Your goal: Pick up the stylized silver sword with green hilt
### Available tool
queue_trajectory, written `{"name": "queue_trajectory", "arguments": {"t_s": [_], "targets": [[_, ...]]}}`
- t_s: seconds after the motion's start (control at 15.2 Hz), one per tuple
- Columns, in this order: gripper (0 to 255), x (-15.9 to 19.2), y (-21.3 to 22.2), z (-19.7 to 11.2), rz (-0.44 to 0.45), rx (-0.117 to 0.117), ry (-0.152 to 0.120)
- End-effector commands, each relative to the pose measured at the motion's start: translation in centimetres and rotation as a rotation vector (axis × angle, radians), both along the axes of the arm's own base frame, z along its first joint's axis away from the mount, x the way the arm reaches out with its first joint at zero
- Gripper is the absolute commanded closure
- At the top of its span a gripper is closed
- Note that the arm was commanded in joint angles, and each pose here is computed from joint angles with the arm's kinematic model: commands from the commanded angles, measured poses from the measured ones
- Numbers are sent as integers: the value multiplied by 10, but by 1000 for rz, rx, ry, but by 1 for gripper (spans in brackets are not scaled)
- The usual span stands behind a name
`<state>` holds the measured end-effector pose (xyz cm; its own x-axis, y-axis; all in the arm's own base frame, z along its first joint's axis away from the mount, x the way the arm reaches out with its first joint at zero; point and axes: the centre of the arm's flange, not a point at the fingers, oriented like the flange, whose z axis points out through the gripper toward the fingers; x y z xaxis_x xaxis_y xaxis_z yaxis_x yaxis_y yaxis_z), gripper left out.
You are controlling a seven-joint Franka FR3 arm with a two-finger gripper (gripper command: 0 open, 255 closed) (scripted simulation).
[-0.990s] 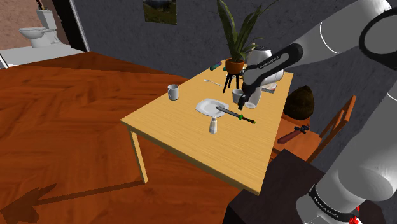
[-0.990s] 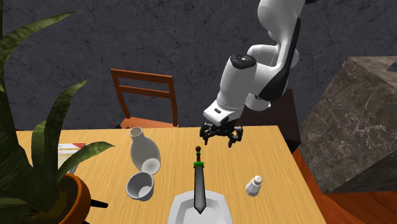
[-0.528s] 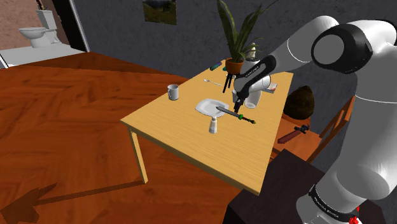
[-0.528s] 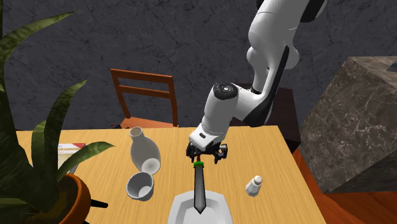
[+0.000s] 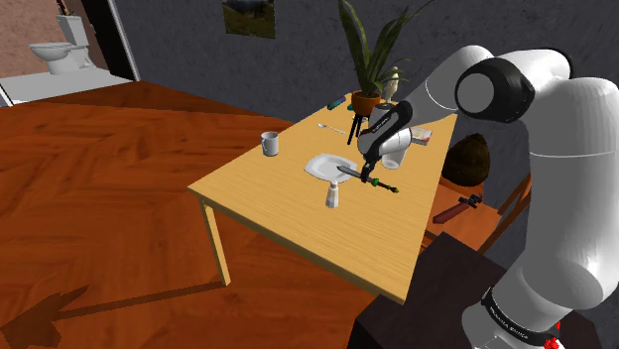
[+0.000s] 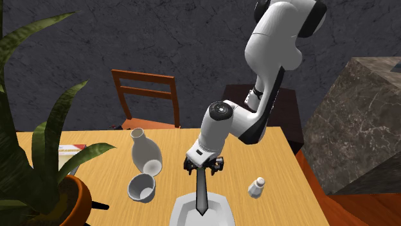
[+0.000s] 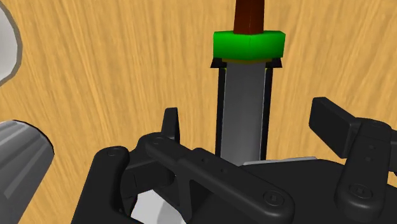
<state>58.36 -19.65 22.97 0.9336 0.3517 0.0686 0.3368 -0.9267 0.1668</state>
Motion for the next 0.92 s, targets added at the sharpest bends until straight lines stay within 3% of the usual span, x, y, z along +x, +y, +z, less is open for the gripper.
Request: {"name": "queue_trajectory", "arguments": {"t_s": [0.0,0.2,0.26,0.86], "targets": [[0,0,-1,-11,0,0,0],[0,0,-1,-19,0,0,0],[255,1,-2,-19,0,0,0],[255,0,-1,-19,0,0,0]]}}
